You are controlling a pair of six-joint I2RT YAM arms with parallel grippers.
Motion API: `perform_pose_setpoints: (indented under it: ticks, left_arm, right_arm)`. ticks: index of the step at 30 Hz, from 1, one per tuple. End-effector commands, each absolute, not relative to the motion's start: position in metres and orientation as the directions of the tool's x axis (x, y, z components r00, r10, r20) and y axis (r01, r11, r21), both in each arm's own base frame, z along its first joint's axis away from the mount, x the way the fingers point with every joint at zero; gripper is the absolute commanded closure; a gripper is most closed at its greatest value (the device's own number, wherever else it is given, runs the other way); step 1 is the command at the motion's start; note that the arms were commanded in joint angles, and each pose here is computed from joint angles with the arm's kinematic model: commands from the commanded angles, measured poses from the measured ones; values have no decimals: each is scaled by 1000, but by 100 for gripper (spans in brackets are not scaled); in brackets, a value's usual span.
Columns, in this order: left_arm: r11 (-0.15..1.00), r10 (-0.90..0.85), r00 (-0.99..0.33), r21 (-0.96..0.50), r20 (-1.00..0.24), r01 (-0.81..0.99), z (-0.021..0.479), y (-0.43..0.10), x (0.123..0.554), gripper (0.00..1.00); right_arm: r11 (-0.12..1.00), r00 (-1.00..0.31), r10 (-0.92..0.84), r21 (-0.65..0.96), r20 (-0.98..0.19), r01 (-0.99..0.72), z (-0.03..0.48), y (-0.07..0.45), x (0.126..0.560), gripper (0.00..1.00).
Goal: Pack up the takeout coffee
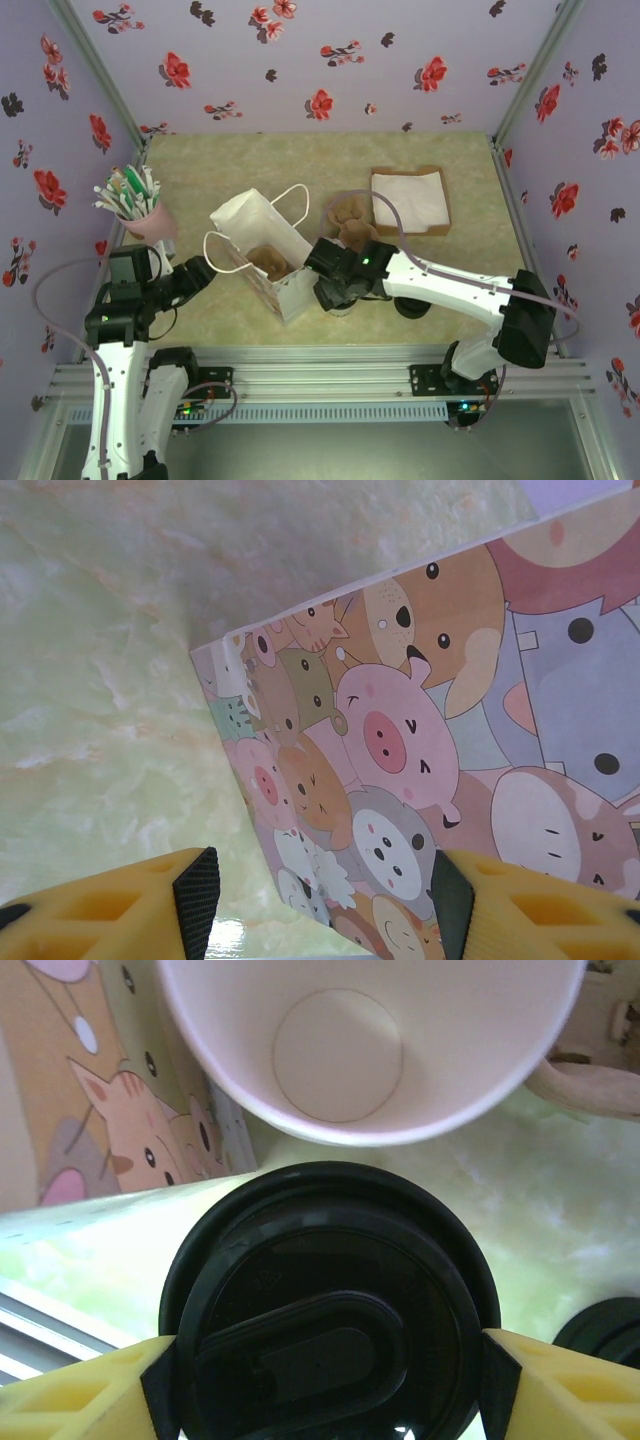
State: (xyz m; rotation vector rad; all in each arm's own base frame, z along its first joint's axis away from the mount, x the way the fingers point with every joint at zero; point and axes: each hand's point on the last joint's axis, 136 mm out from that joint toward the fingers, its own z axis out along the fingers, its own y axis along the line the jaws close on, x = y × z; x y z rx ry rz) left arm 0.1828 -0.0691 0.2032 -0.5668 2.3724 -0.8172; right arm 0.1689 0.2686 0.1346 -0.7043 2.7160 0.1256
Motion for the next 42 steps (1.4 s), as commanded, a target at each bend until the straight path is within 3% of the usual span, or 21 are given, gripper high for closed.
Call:
perform_pose_setpoints:
  ticks: [1,13,27,35,42]
  left_arm:
    - [716,-540,-762,-671,-358,-192,203,-73,182,40]
    - [716,-539,-762,-672,-359,-190,203,-73,182,40]
    - [721,-524,-810,-643,-263,-258,189,-76,156,37]
    - [728,-476,-857,-636,-197,-258,172,-85,140,36]
    - [719,-452,-880,-643,-147,-262,156,-96,138,40]
  right_arm:
    - [907,-846,-411,-56,-339,-418,143,243,167,27]
    - [968,-913,-250,-51,-323,-247,131,189,158,25]
    - [973,-920,-205,35,-333,-229,150,191,160,1]
    - [989,-934,-135,10,-331,-146,163,176,166,1]
    - [976,-935,-211,-14,-286,-217,163,172,163,1]
